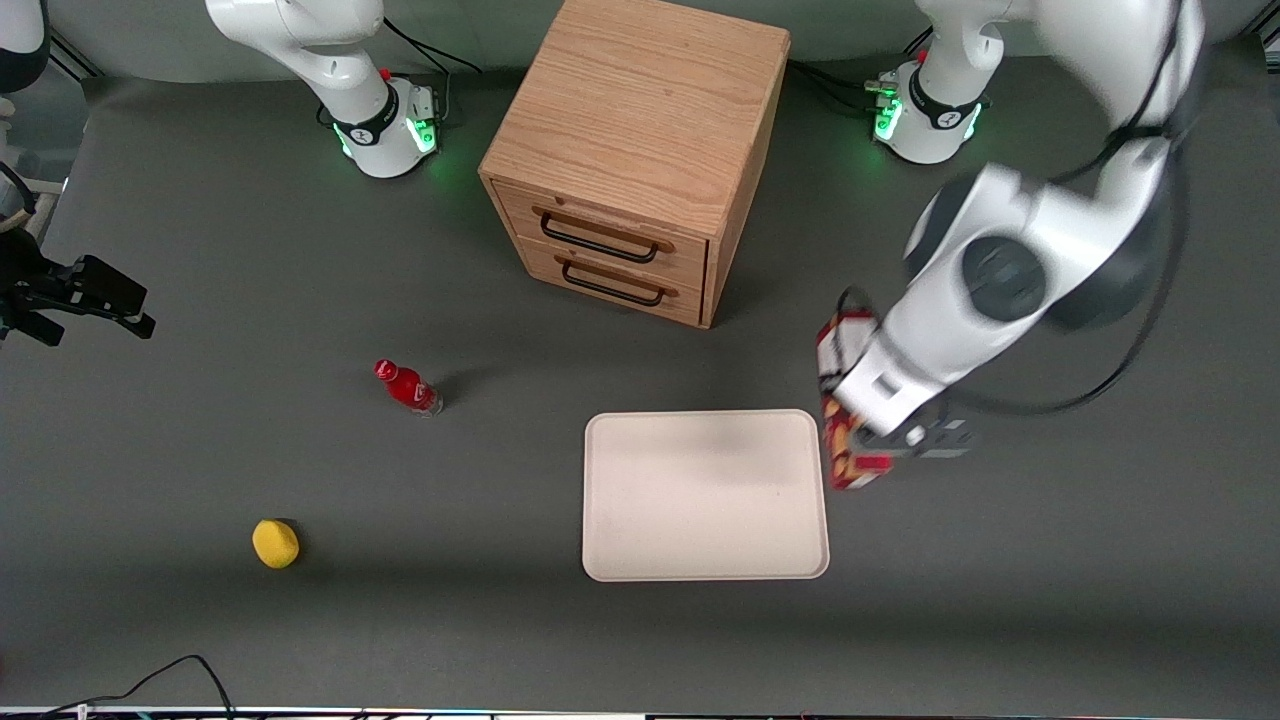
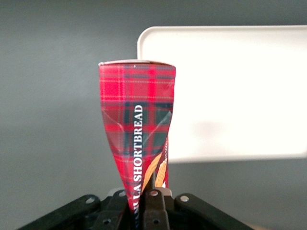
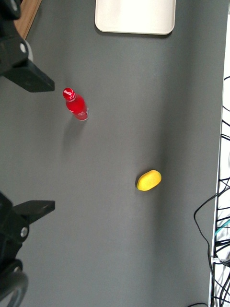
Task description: Place red cookie box on tray
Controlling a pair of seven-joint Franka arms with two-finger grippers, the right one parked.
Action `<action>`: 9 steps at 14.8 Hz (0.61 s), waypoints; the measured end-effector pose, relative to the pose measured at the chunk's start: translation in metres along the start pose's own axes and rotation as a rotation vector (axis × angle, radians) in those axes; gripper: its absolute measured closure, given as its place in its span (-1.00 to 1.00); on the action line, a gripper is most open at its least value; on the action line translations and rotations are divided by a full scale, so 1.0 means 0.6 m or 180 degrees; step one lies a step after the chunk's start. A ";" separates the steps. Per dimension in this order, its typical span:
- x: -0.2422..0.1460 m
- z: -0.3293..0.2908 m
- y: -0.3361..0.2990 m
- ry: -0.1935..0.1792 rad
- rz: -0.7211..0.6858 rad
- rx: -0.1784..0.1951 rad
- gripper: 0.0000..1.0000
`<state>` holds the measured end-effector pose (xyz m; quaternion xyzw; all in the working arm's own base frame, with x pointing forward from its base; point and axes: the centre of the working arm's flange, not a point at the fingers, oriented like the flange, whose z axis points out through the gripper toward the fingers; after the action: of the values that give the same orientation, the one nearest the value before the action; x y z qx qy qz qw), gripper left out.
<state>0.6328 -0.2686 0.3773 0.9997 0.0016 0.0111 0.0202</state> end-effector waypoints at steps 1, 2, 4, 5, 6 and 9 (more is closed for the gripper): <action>0.015 0.070 0.003 0.0069 0.0011 0.0030 0.85; 0.025 0.130 0.003 0.0145 0.0019 0.0048 0.85; 0.033 0.218 0.007 0.0302 0.0007 0.0054 0.85; 0.034 0.235 0.010 0.0357 -0.0009 0.0044 0.84; 0.036 0.231 0.013 0.0395 -0.0020 0.0047 0.69; 0.041 0.207 0.011 0.0462 -0.0049 0.0050 0.08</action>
<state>0.6604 -0.2800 0.2537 0.9964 0.0109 0.0834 0.0123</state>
